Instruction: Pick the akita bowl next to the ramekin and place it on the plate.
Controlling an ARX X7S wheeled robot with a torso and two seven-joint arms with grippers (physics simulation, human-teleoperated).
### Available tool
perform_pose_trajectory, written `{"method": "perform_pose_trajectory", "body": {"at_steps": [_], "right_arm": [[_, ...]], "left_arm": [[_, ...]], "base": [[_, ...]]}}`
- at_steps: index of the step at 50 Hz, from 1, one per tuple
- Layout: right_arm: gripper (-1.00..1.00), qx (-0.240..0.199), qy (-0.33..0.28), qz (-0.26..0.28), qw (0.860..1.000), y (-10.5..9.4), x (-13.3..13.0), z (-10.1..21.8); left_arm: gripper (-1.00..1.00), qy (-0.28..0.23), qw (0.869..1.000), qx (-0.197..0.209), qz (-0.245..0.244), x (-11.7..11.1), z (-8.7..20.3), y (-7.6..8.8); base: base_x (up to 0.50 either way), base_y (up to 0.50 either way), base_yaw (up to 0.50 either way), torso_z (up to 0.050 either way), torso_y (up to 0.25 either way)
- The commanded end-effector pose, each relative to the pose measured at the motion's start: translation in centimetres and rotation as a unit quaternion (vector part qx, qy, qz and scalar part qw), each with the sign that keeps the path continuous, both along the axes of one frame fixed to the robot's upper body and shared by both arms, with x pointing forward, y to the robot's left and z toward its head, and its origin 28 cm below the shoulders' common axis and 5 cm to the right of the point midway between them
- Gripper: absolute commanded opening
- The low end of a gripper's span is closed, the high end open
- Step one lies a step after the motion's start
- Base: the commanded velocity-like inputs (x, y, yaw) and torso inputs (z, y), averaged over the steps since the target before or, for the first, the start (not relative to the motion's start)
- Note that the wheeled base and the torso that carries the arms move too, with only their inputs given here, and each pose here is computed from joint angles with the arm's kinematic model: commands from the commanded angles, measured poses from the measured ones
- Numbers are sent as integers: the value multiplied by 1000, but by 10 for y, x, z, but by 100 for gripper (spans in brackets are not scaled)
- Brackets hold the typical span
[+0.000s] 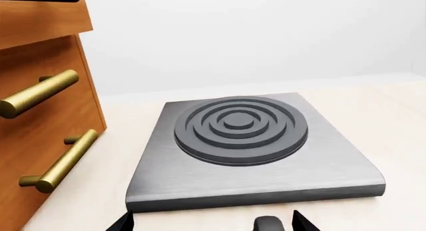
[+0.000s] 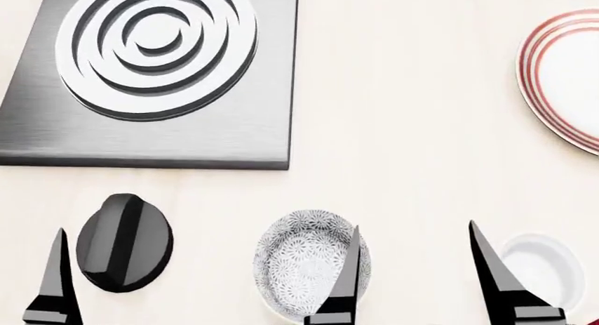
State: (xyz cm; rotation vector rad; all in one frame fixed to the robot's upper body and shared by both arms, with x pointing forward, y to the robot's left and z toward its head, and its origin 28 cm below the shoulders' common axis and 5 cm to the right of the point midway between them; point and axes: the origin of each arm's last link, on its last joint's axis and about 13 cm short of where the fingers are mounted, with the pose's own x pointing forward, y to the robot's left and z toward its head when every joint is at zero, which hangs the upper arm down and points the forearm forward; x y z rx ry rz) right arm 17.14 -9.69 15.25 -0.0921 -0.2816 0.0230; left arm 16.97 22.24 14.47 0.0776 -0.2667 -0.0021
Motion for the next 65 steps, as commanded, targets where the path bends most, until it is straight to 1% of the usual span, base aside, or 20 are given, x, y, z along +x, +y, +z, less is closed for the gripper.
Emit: {"method": "perform_pose_trajectory", "body": {"at_steps": [1,8,26,27,30,37,39,65], "right_arm": [[100,13,15,6,1000,0,0,4],[100,17,28,14,999,1,1,8],[100,59,86,50,993,4,5,14],[100,76,98,59,990,4,6,13],[100,97,111,70,987,4,6,13],[100,119,131,80,981,4,7,12],[100,136,136,88,977,4,7,13],[100,159,182,89,966,4,12,-1]], "left_arm": [[100,0,1000,-1,0,-1,0,0],[100,0,1000,-1,0,0,0,0],[100,-1,1000,-1,0,1,0,0],[100,-2,1000,-1,0,1,0,0],[100,-1,1000,-1,1,1,0,0],[100,-1,1000,-1,0,1,-1,0],[100,0,1000,-2,-1,1,-1,0],[100,2,1000,-4,-1,0,-1,0]], "base": [[0,0,0,0,0],[0,0,0,0,0],[0,0,0,0,0],[0,0,0,0,0],[0,0,0,0,0],[0,0,0,0,0],[0,0,0,0,0],[0,0,0,0,0]]}}
